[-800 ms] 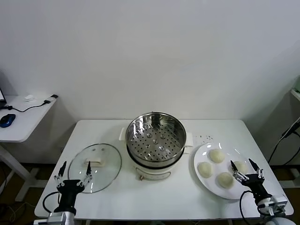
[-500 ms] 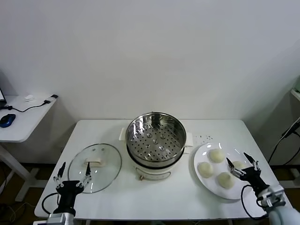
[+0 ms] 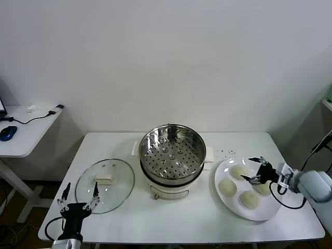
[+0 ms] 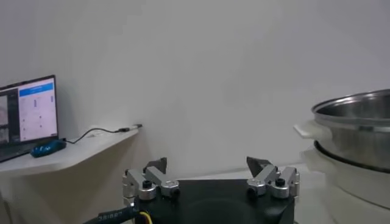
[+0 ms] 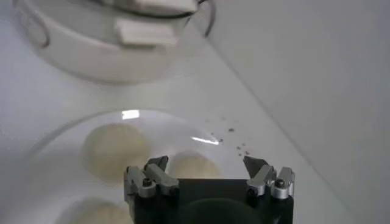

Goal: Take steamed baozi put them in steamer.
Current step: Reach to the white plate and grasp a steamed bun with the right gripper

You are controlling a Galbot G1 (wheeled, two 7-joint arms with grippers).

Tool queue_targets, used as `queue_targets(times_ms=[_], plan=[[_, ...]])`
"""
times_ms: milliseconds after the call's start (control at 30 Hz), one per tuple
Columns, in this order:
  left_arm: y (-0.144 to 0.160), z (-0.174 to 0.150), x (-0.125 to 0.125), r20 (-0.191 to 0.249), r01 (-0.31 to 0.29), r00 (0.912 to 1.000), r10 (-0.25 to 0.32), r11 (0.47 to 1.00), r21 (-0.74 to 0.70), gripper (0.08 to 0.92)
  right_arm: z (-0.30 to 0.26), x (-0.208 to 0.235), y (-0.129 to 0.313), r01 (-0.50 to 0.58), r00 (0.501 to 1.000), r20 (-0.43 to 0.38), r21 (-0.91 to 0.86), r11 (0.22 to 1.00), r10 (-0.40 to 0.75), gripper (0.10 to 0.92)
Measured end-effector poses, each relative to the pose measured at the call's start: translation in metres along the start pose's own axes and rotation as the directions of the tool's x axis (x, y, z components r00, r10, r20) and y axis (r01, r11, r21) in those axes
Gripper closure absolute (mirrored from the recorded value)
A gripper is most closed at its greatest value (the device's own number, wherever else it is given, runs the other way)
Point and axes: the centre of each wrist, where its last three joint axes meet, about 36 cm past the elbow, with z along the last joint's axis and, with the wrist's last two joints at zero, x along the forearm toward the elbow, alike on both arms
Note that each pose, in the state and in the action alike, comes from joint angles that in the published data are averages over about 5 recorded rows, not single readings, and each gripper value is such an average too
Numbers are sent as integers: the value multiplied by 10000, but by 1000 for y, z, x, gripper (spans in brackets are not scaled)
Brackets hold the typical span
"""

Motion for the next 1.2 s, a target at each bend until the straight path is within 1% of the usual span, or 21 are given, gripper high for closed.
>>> queue_targets(times_ms=[133, 267, 467, 567, 767, 1200], plan=[[0, 0, -1, -35, 19, 10000, -18, 10000, 29, 177, -11, -5, -25, 950, 9919, -909, 677, 9932, -887, 200], [-1, 0, -3, -56, 60, 10000, -59, 10000, 46, 177, -24, -12, -47, 1760, 9726, -1740, 1171, 9774, -1543, 200], [1, 3, -5, -134, 209, 9997, -209, 9998, 24, 177, -45, -26, -71, 2566, 9374, -2819, 1617, 9529, -2046, 200], [2, 5, -4, -192, 266, 9995, -265, 9996, 10, 177, -53, -35, -78, 2837, 9212, -3216, 1703, 9437, -2189, 200], [5, 8, -4, -284, 340, 9990, -341, 9994, -21, 177, -66, -52, -88, 3139, 9010, -3671, 1845, 9314, -2309, 200], [6, 11, -6, -356, 398, 9986, -401, 9992, -76, 177, -90, -87, -89, 3618, 8800, -3952, 1980, 9110, -2636, 200]])
